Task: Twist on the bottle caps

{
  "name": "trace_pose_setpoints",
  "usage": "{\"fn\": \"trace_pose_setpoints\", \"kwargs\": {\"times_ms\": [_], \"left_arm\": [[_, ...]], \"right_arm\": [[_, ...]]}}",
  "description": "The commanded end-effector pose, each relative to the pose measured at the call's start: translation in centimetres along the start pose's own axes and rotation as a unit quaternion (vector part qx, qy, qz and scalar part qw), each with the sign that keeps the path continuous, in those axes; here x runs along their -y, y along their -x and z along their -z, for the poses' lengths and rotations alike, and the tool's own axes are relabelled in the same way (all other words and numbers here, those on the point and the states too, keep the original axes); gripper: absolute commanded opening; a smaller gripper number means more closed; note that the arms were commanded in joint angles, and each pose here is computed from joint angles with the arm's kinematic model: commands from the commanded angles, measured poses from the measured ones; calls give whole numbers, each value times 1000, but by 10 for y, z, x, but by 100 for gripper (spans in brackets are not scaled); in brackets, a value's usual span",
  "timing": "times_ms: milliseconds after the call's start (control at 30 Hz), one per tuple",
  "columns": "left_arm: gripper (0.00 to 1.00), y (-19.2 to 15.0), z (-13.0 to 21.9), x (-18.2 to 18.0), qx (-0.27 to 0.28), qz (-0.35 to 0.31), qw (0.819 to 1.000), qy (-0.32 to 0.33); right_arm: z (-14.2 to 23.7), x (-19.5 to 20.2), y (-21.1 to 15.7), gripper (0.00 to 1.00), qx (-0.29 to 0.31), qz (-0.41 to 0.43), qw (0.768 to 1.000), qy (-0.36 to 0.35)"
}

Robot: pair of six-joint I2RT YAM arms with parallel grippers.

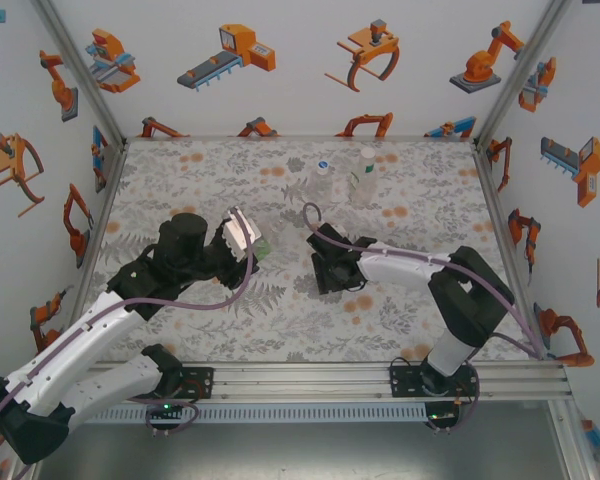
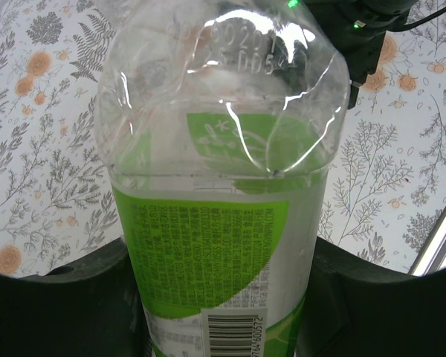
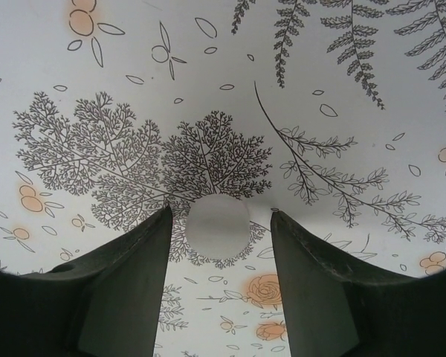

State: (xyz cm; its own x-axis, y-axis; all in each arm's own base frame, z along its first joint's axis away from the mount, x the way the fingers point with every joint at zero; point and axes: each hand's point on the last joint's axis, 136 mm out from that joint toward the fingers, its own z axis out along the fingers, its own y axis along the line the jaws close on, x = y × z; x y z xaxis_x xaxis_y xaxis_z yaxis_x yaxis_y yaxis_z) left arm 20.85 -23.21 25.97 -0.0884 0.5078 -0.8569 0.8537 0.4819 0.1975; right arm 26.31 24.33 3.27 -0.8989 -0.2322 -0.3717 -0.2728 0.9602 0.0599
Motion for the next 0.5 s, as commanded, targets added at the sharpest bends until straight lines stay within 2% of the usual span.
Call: {"fn": "trace_pose_setpoints", "kwargs": {"times_ms": [0, 233, 467], "left_arm": [[0, 13, 6, -1, 17, 2, 1000, -3], [0, 11, 4, -1, 13, 1, 1000, -4], [0, 11, 3, 0, 12, 1, 1000, -7]], "right_arm": [[-3, 7, -18, 51, -48, -3, 999, -18], [-5, 5, -14, 44, -58, -2, 998, -24], [-6, 5, -14, 41, -58, -1, 998, -27]]}}
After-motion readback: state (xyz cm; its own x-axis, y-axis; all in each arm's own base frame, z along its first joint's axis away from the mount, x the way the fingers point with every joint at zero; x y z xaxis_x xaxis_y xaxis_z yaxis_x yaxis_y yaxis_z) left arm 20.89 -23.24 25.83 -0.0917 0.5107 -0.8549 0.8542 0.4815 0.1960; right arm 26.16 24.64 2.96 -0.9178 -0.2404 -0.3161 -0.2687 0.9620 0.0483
